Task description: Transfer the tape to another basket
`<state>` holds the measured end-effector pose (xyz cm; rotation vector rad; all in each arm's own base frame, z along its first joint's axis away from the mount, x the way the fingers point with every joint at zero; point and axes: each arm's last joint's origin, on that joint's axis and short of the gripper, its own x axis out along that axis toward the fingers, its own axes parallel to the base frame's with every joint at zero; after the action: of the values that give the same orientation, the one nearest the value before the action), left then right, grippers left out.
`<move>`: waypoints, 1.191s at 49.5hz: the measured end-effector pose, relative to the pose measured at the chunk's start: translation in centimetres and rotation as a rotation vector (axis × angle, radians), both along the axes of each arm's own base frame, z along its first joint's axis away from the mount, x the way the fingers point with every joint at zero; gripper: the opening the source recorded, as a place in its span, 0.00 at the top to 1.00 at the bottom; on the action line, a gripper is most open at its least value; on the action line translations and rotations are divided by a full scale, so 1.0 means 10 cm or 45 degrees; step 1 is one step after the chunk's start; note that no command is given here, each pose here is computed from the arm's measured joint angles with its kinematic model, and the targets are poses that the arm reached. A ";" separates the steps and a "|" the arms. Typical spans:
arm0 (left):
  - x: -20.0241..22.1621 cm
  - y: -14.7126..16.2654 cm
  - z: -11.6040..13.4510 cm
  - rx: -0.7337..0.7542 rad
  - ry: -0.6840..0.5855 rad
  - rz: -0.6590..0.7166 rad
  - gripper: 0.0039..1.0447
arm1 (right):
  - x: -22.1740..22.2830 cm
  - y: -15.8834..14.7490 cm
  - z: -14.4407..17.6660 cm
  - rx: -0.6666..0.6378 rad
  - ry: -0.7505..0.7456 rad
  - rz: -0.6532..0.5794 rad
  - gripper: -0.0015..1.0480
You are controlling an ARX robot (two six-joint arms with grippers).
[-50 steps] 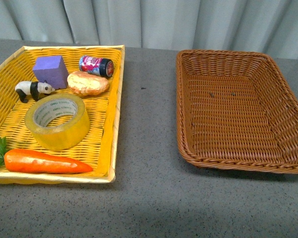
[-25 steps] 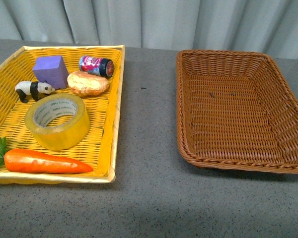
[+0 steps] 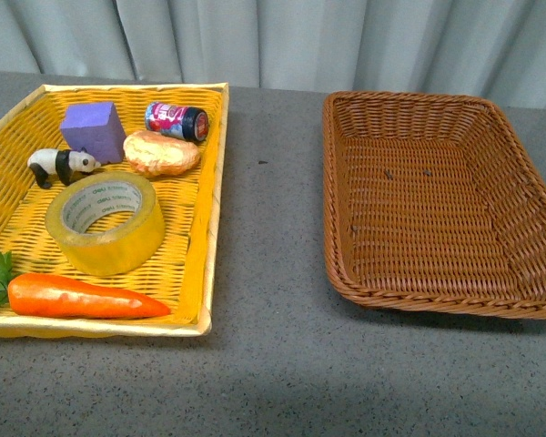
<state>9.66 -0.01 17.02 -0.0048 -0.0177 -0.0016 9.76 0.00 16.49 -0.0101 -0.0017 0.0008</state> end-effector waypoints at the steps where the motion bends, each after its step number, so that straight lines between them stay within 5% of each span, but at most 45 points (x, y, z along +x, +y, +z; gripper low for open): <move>1: 0.00 0.00 0.00 0.000 0.000 0.000 0.06 | 0.00 0.00 0.00 0.000 0.000 0.000 0.09; 17: 0.00 0.00 0.00 -0.005 0.006 0.010 0.06 | 0.00 0.00 0.00 0.000 0.000 0.000 0.09; 23: 0.10 0.01 -0.10 -0.114 0.313 0.167 0.06 | 0.00 0.00 0.00 0.000 0.000 0.000 0.09; 38: 0.86 0.02 0.11 -0.289 0.424 0.106 0.06 | 0.00 0.00 0.00 0.000 0.000 0.000 0.09; 50: 1.60 0.01 -0.29 -0.327 0.874 0.066 0.06 | 0.00 0.00 0.00 0.000 0.000 0.000 0.09; 59: 1.79 -0.01 -0.41 -0.305 0.946 0.065 0.06 | 0.00 0.00 0.00 0.000 0.000 0.000 0.09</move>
<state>27.59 -0.16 12.89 -0.2440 0.7249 0.0536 9.76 0.00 16.49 -0.0101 -0.0017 0.0008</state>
